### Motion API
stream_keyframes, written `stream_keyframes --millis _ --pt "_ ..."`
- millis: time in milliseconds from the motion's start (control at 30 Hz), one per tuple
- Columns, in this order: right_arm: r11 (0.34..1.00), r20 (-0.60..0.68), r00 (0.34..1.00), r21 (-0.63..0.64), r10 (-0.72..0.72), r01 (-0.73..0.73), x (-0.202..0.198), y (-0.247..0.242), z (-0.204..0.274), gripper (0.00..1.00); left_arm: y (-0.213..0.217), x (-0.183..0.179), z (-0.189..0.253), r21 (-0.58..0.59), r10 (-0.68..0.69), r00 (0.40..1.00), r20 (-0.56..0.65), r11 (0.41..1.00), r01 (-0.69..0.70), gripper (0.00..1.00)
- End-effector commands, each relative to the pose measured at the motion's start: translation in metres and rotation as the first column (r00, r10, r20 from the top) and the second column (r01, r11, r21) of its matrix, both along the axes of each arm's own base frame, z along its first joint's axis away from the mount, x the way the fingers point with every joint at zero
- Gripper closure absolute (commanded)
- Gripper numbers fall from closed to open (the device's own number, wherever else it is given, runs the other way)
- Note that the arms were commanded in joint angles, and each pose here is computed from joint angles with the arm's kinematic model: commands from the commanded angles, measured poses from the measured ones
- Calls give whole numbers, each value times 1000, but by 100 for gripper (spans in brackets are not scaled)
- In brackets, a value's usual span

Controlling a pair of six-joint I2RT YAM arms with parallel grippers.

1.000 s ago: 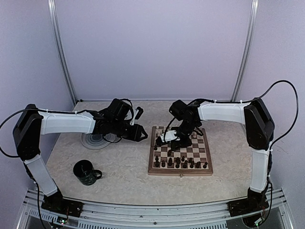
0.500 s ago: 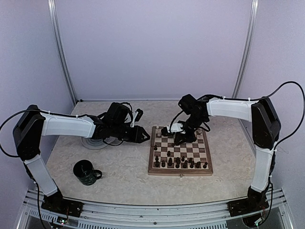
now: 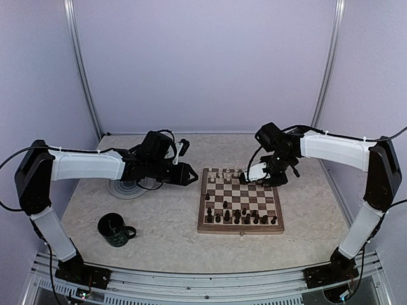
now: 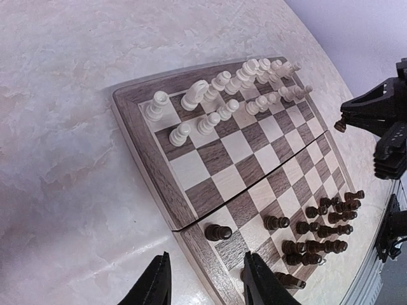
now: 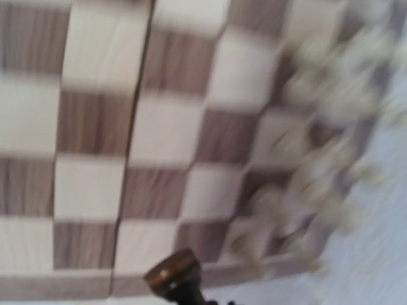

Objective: Set up the chess pieces on the board
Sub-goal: Adjust the rook on the chessboard, then place the pawn on the chessboard.

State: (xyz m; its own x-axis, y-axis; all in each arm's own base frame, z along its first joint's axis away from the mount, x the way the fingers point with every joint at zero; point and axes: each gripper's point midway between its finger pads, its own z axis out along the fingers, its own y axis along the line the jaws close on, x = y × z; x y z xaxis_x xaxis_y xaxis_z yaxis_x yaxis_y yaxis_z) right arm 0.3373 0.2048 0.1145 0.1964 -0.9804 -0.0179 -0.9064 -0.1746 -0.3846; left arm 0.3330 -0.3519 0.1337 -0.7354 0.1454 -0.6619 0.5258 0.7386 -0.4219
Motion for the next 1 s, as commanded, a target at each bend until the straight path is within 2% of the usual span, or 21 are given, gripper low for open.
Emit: stream_keyframes --millis 0,233,600,767,967 --pt "981 64 997 -183 -47 58 0 -38 -16 90 3 6 23 -2 5 998 60 1000 -5 60" --pt "946 122 987 -294 -104 136 4 -55 -30 90 6 5 23 6 8 998 61 1000 -8 60" --pt "934 119 984 -316 -133 165 5 -50 -47 88 8 0 19 -1 6 999 50 1000 -6 60" --pt "935 110 985 -313 -136 164 4 -45 -52 85 10 -1 18 4 6 999 50 1000 -6 60" --pt "943 80 987 -295 -139 156 -2 -39 -54 75 9 -1 17 4 3 999 46 1000 -3 60"
